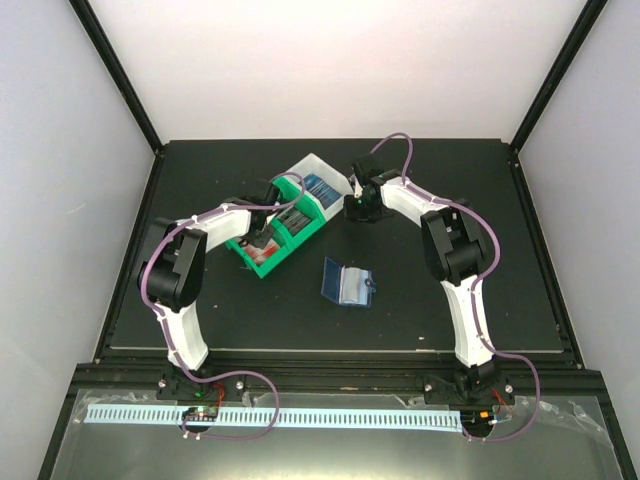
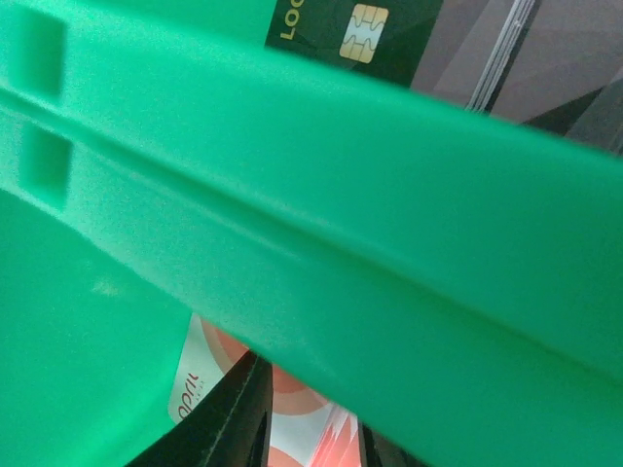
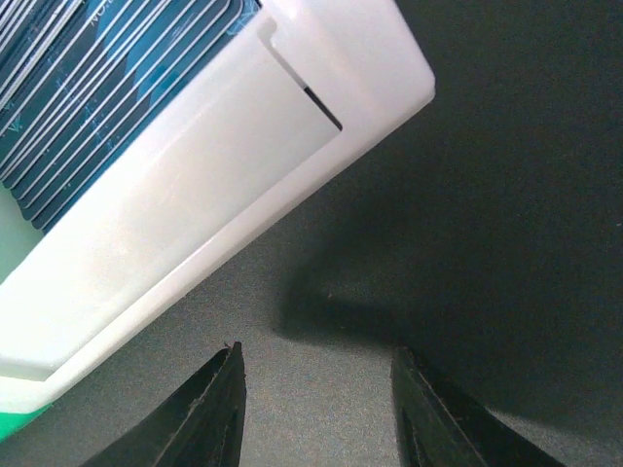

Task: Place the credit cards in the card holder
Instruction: Pick up the credit card from the storage box.

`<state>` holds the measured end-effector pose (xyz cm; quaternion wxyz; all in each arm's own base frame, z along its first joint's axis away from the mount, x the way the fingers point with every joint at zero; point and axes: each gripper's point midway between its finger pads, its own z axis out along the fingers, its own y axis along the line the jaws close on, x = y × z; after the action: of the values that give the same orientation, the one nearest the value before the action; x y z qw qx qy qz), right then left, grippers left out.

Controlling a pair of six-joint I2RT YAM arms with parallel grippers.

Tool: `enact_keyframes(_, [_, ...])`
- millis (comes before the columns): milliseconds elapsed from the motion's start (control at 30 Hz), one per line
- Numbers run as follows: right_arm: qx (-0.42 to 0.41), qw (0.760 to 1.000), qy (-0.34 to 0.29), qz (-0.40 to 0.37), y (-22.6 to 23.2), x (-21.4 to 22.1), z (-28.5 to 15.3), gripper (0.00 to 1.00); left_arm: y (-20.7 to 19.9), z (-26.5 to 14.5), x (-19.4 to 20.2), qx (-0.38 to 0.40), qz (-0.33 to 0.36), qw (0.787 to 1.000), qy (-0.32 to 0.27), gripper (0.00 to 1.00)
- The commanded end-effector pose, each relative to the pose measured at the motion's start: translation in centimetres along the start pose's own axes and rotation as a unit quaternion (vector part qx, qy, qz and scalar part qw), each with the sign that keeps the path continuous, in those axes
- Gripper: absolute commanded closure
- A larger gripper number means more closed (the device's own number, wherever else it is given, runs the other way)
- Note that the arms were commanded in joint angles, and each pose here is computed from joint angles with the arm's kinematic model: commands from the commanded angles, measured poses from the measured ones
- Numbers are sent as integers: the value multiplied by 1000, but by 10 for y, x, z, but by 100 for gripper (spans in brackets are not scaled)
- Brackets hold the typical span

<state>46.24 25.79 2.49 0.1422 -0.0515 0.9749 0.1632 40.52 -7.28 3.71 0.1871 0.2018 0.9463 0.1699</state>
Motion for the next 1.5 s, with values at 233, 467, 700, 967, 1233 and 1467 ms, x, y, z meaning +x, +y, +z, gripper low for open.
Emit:
enact_keyframes(233, [-11,1000,-21,0,8,-9,-16,57,15,-2,-3,-14,-17,1000,-4,80])
enact_keyframes(467, [-10,1000,-21,1,7,-8,-15,57,22,-8,-10,-6,-31,999,-12,80])
enact_keyframes(700, [-9,1000,-21,1,6,-8,-15,57,28,-14,-14,6,-53,998,-20,80])
enact_keyframes(967, [-7,1000,-19,0,5,-7,-13,57,35,-18,-19,3,-63,998,-28,81])
enact_keyframes(1233, [-7,1000,-19,-1,5,-7,-13,57,28,-12,-15,19,-53,998,-10,75])
enact_keyframes(1467, [-5,1000,-19,-1,5,-7,-13,57,28,-7,-15,14,-54,998,-4,76])
